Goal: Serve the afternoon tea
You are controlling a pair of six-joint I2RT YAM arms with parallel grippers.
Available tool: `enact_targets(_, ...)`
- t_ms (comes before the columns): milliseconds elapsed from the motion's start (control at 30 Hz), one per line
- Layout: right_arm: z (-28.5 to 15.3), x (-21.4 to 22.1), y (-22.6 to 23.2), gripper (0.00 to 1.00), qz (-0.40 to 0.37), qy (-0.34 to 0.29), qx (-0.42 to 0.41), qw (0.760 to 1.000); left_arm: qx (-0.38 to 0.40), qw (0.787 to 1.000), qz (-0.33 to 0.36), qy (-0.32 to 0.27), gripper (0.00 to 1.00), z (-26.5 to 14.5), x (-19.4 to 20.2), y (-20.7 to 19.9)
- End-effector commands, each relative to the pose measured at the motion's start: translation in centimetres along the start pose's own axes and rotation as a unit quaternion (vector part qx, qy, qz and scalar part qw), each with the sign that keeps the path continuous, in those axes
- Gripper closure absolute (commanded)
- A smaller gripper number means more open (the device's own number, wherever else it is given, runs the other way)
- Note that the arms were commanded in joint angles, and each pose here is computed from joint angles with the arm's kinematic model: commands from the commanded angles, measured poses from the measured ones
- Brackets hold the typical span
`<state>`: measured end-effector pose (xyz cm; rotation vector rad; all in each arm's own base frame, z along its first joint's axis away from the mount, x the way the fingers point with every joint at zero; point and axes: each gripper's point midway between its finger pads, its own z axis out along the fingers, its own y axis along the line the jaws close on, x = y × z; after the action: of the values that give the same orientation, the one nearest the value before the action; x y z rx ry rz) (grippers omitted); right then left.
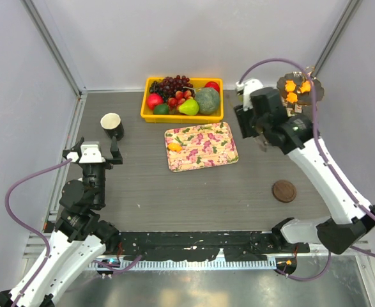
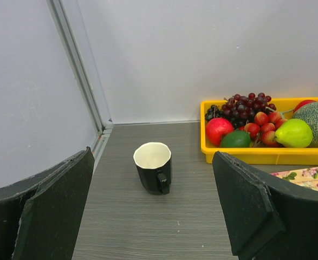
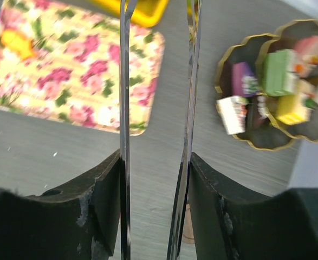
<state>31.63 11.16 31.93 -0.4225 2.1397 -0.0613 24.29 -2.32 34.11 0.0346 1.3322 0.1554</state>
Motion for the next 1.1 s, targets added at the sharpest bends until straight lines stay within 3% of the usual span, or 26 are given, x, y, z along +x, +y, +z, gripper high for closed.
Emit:
enact_targets(0,2.8,0.1,6.7,0.48,-0.025,-0.008,-0.076,0.997,-0.006,1.000,-0.012,-0.019,0.01,0.0,-1.3,0.4)
enact_targets(167,6.5,2.6,14.1,0.49,-0.084,0.022,-0.157,0.984,-0.007,1.000,-0.012,-0.020,0.01,0.0,-1.4,0.4)
enact_targets(333,10.0,5.7,18.6,0.49,-0.138,0.068,-0.191,0.970,-0.009,1.000,-0.013,-0.023,0.01,-0.1,-1.5,0.6)
enact_targets(633,13.0,8.5,21.5,0.48,-0.195,0.110,-0.212,0.951,-0.008,1.000,-0.013,-0.023,0.01,-0.1,-1.5,0.6)
enact_targets(1067,15.2,9.5,22.2,0.44,-0.250,0.133,-0.190,0.940,-0.009,1.000,-0.012,-0.023,0.01,-0.1,-1.5,0.6)
